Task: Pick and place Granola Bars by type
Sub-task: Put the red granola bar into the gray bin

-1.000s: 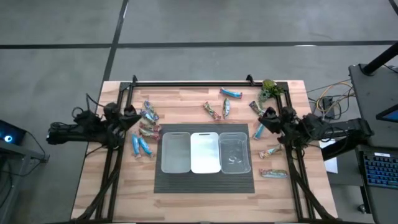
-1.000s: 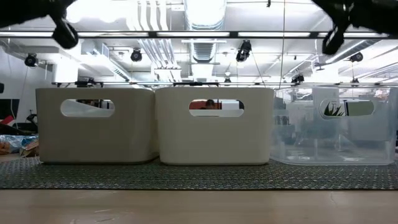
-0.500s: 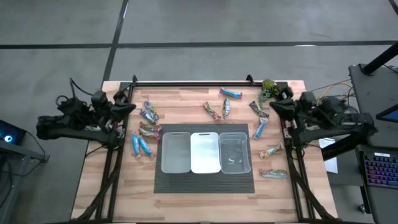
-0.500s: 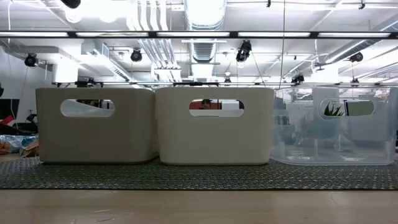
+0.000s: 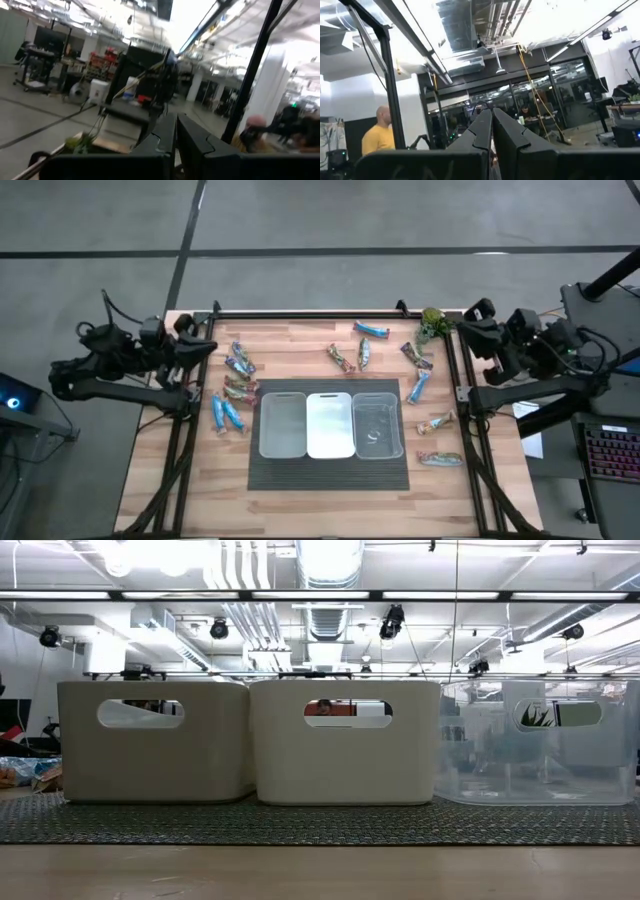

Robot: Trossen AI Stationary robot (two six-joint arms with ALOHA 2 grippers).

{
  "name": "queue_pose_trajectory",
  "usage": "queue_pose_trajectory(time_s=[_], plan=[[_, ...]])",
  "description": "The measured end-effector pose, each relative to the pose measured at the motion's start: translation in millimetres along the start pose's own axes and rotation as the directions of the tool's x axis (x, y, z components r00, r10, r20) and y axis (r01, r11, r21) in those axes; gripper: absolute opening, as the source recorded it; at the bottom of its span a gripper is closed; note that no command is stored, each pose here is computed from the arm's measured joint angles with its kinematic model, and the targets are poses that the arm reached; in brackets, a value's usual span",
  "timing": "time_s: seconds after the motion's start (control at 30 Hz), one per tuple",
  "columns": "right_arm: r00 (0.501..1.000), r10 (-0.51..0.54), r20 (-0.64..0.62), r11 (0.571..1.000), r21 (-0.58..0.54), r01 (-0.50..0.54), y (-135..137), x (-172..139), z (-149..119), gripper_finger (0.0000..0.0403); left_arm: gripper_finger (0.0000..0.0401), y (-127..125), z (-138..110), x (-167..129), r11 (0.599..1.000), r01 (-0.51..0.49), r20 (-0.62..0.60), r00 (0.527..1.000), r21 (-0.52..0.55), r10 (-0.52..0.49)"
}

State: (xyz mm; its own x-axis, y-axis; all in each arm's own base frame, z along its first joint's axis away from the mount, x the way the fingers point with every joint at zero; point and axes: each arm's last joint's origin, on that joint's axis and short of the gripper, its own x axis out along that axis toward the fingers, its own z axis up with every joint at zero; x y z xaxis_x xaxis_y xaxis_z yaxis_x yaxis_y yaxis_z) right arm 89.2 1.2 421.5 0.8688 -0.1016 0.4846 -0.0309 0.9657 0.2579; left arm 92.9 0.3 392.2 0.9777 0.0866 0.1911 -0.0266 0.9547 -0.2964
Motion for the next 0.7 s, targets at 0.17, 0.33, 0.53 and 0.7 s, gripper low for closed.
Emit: queue_pose_trajectory(time_s=[0.17, 0.33, 0.53, 0.7], plan=[[0.999, -0.004, -0.044, 0.999, 0.039, 0.006, -1, 5, -8, 0.0008, 0.0000, 1, -6, 5, 1.000, -0.015, -0.051, 0.999, 0.001, 0.015], [0.991, -0.027, -0.128, 1.000, -0.017, 0.025, -2, 15, -22, 0.0008, 0.0000, 1, -9, 11, 1.000, -0.019, -0.072, 0.997, 0.004, 0.019], [0.978, -0.045, -0.203, 0.999, -0.013, 0.044, 0, 28, -22, 0.0008, 0.0000, -2, -3, 14, 1.000, -0.001, -0.096, 0.995, 0.010, 0.002], [0.943, -0.078, -0.325, 0.997, -0.049, 0.065, 2, 30, -12, 0.0008, 0.0000, -4, 7, 10, 0.997, -0.007, -0.148, 0.989, 0.076, 0.018]])
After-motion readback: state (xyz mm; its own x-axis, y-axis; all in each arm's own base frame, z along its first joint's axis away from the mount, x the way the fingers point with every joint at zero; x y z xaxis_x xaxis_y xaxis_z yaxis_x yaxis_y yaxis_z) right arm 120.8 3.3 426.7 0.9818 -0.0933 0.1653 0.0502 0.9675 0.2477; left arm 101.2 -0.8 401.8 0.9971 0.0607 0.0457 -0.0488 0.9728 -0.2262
